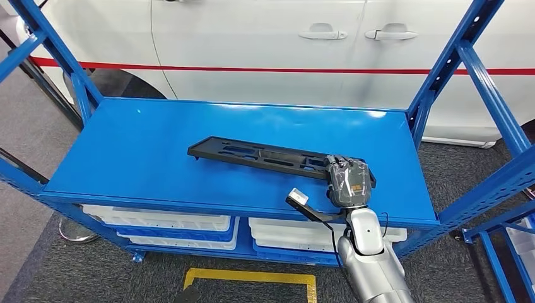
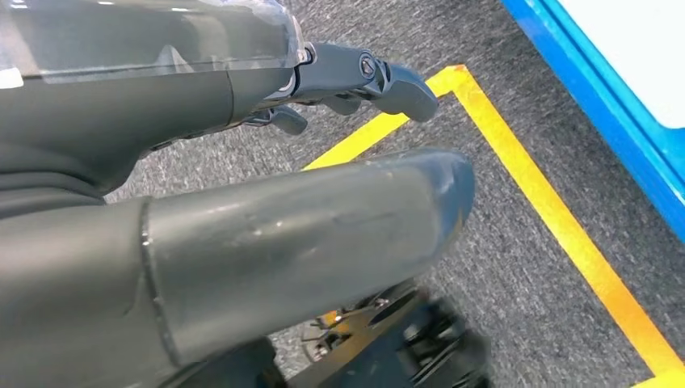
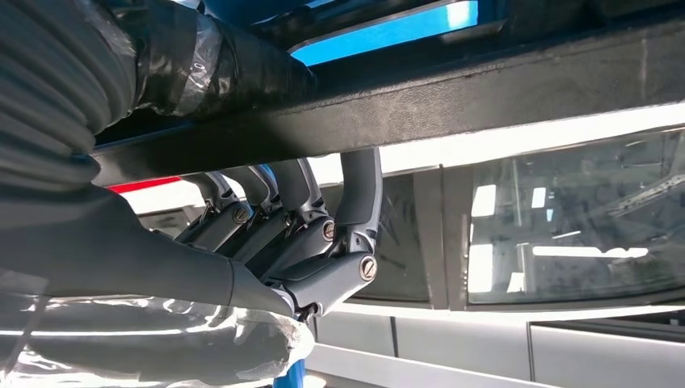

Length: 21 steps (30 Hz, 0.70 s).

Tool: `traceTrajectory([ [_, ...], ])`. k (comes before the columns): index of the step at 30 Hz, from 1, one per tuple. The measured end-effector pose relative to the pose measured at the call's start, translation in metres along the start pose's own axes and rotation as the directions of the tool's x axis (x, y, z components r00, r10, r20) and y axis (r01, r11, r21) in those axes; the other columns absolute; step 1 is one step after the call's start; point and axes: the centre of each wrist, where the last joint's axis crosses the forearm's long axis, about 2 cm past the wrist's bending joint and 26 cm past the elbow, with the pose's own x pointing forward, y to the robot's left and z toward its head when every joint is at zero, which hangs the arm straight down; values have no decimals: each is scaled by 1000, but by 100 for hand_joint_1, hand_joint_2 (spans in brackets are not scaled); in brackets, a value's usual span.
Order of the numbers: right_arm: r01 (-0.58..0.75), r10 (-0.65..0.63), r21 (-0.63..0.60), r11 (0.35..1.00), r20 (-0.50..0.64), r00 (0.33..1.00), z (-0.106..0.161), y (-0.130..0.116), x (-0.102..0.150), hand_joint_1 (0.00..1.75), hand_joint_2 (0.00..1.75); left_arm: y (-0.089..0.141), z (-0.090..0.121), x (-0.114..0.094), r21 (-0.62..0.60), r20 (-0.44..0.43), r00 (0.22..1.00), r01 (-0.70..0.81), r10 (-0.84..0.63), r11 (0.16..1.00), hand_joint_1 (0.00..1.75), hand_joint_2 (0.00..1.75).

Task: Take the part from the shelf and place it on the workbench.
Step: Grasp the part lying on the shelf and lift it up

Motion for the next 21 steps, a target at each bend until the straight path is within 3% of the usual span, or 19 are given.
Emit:
traceTrajectory([
  [9,30,-29,-39,999,21,999,-2,-8,-3,175,175,1,0,-1,44,38,999,-28,26,999,0,0],
  [12,105,-96,-114,988,83,992,-9,-22,-5,175,175,1,1,-2,75,61,998,-37,32,997,0,0],
  [15,242,-192,-271,931,200,961,-17,-50,2,175,175,-1,3,-5,133,89,996,-19,7,991,0,0],
  [19,297,-199,-419,858,261,944,-20,-86,18,175,175,-6,7,-11,139,90,996,-30,18,990,0,175],
  [21,314,-197,-467,826,283,939,-23,-99,23,175,175,-8,8,-11,117,91,995,-60,49,991,0,175],
])
